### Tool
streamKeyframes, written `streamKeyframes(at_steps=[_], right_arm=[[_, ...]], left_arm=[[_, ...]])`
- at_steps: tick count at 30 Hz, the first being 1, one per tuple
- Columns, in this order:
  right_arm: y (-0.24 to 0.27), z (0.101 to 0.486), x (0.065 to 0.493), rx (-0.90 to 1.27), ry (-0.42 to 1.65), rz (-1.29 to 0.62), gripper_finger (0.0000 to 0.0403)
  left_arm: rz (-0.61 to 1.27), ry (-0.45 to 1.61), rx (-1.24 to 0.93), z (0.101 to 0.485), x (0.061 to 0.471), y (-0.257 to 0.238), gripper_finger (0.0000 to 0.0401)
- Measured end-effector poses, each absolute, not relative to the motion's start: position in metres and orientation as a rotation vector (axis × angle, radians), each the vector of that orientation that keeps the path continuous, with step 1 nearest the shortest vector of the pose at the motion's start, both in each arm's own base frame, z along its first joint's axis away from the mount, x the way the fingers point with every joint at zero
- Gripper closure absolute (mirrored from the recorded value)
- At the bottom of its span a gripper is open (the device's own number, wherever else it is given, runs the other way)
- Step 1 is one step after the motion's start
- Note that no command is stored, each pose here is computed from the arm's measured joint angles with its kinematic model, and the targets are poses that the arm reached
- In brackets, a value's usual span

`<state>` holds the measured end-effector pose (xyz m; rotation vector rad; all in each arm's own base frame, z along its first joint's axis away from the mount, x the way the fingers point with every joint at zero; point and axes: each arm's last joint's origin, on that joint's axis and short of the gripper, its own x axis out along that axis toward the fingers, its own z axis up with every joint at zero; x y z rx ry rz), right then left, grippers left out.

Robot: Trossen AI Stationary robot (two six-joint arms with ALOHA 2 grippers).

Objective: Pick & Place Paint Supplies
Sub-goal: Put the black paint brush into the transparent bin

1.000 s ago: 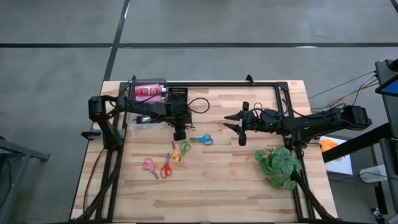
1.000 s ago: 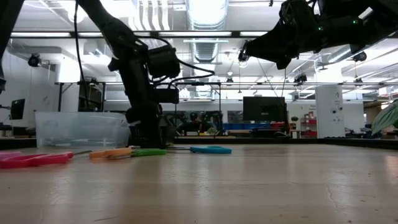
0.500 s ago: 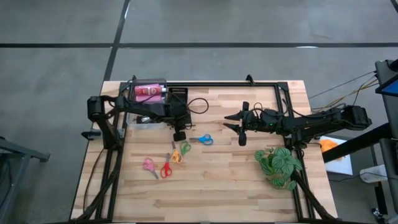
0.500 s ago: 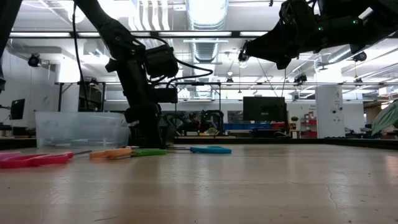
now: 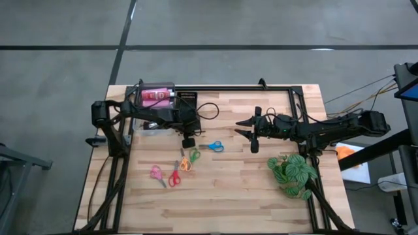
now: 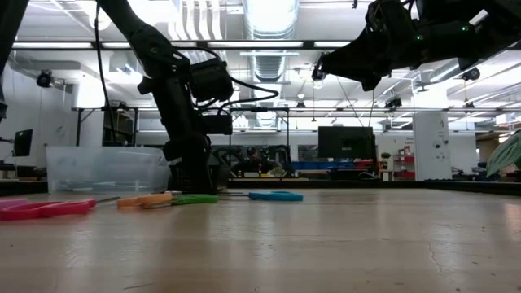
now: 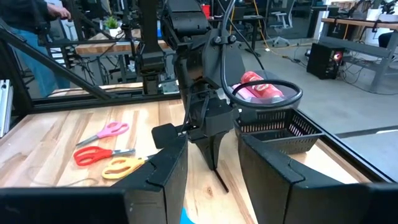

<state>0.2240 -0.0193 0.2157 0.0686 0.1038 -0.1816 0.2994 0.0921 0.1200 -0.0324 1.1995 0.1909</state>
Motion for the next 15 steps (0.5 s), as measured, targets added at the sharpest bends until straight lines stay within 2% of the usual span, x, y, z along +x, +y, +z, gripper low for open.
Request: streamKeyframes(at_steps=[15], right_arm=[[-0.019,0.216,0.224,0.068,0.104,-0.182,0.0261]], left_arm=[[0.182,1.131,-0.010,0.147,0.305,0.084,0.0400]])
